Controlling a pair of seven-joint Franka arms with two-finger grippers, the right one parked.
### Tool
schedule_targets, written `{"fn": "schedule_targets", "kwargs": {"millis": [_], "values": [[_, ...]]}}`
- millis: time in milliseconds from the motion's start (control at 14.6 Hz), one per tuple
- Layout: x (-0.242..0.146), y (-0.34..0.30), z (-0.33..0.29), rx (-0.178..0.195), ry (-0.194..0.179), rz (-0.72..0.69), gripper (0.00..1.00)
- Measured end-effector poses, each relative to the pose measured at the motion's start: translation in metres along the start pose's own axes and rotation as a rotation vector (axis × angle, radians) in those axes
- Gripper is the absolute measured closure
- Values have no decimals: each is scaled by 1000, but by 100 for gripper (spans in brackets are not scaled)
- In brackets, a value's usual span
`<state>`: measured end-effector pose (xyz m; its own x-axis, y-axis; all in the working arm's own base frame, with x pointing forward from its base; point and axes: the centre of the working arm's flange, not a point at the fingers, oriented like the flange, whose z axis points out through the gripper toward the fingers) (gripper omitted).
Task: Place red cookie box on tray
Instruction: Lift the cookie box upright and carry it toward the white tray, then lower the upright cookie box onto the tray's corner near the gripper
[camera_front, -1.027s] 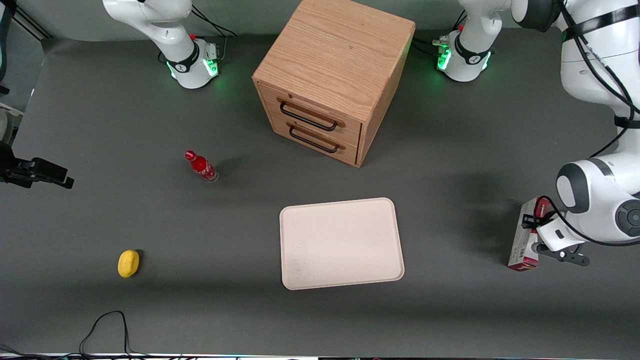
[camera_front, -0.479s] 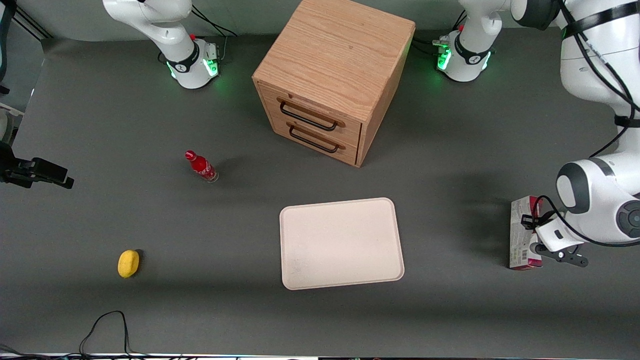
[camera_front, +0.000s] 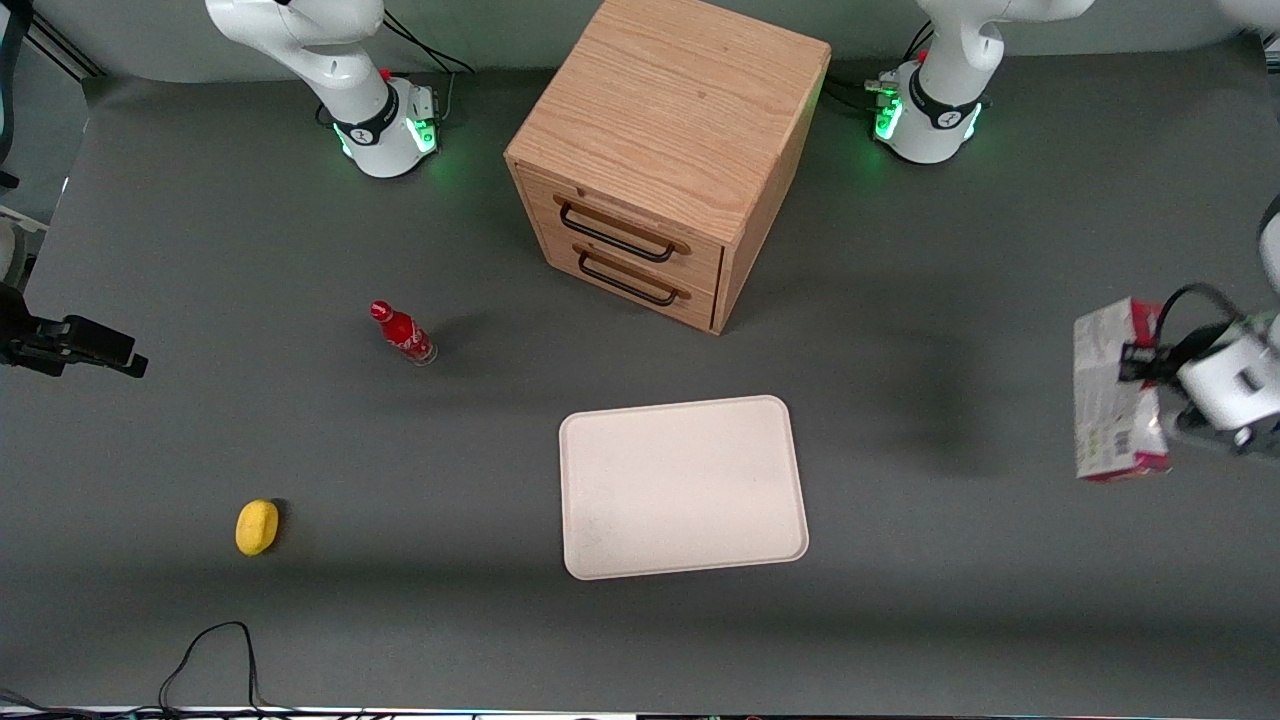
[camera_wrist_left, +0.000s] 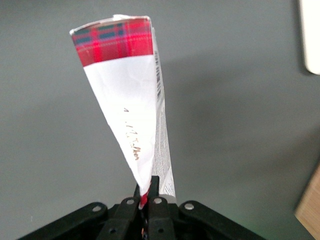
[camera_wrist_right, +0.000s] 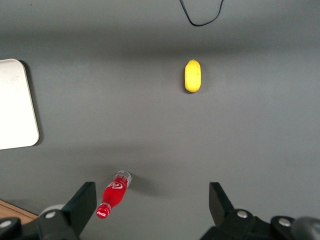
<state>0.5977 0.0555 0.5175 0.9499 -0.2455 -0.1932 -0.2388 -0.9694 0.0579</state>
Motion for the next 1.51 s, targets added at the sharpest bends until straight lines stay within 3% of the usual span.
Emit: {"fn": "schedule_targets", "kwargs": {"millis": [274, 548, 959, 1301, 1507], "values": [[-61, 31, -62, -19, 13, -25, 97], [-50, 73, -56, -11, -2, -53, 97], [27, 229, -21, 23, 21, -206, 97], [128, 339, 39, -43, 55, -346, 97], [168, 365, 86, -43, 84, -365, 97]]}}
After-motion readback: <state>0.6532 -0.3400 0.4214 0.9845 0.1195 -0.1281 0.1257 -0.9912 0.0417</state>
